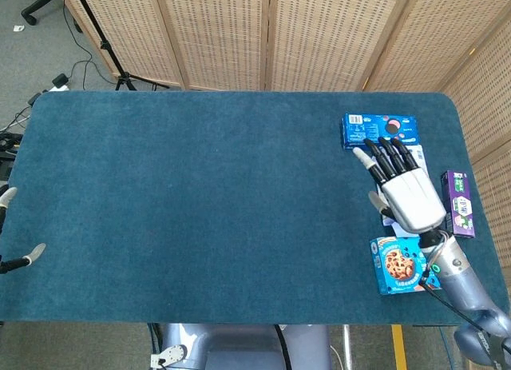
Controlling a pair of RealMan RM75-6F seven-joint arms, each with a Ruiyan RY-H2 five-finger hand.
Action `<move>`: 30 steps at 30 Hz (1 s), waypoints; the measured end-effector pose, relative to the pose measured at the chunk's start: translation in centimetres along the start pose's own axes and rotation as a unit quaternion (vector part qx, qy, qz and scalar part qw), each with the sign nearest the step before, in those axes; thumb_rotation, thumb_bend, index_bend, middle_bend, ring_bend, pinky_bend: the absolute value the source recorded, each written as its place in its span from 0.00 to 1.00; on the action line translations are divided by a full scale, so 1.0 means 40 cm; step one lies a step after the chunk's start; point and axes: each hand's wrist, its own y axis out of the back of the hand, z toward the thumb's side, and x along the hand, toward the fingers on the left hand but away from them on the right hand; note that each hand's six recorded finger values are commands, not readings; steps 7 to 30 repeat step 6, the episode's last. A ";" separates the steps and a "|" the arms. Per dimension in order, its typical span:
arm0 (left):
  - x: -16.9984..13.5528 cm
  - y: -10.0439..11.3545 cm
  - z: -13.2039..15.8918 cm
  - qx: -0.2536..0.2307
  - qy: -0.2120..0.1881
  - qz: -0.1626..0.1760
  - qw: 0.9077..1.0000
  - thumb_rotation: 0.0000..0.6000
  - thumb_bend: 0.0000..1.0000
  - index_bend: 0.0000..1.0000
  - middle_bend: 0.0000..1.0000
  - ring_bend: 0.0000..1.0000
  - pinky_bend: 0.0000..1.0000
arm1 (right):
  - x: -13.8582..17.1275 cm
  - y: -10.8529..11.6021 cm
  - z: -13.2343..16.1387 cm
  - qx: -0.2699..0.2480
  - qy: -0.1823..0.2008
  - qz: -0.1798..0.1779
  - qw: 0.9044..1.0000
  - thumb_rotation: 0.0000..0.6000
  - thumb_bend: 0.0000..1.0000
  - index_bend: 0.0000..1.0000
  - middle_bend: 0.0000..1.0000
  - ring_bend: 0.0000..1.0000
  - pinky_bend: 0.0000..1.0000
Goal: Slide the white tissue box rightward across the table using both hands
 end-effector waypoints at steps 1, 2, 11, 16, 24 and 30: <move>-0.009 -0.002 -0.008 0.004 0.000 0.003 1.000 1.00 0.18 0.00 0.00 0.00 0.00 | 0.033 -0.006 -0.013 -0.010 -0.017 0.004 1.000 1.00 0.00 0.00 0.00 0.00 0.00; -0.016 -0.003 -0.013 0.006 0.000 0.005 1.000 1.00 0.18 0.00 0.00 0.00 0.00 | 0.061 -0.011 -0.023 -0.016 -0.031 0.008 0.999 1.00 0.00 0.00 0.00 0.00 0.00; -0.045 -0.014 -0.033 0.012 0.001 0.009 1.000 1.00 0.18 0.00 0.00 0.00 0.00 | 0.179 -0.030 -0.055 -0.038 -0.084 0.022 0.996 1.00 0.00 0.00 0.00 0.00 0.00; -0.045 -0.014 -0.033 0.012 0.001 0.009 1.000 1.00 0.18 0.00 0.00 0.00 0.00 | 0.179 -0.030 -0.055 -0.038 -0.084 0.022 0.996 1.00 0.00 0.00 0.00 0.00 0.00; -0.045 -0.014 -0.033 0.012 0.001 0.009 1.000 1.00 0.18 0.00 0.00 0.00 0.00 | 0.179 -0.030 -0.055 -0.038 -0.084 0.022 0.996 1.00 0.00 0.00 0.00 0.00 0.00; -0.045 -0.014 -0.033 0.012 0.001 0.009 1.000 1.00 0.18 0.00 0.00 0.00 0.00 | 0.179 -0.030 -0.055 -0.038 -0.084 0.022 0.996 1.00 0.00 0.00 0.00 0.00 0.00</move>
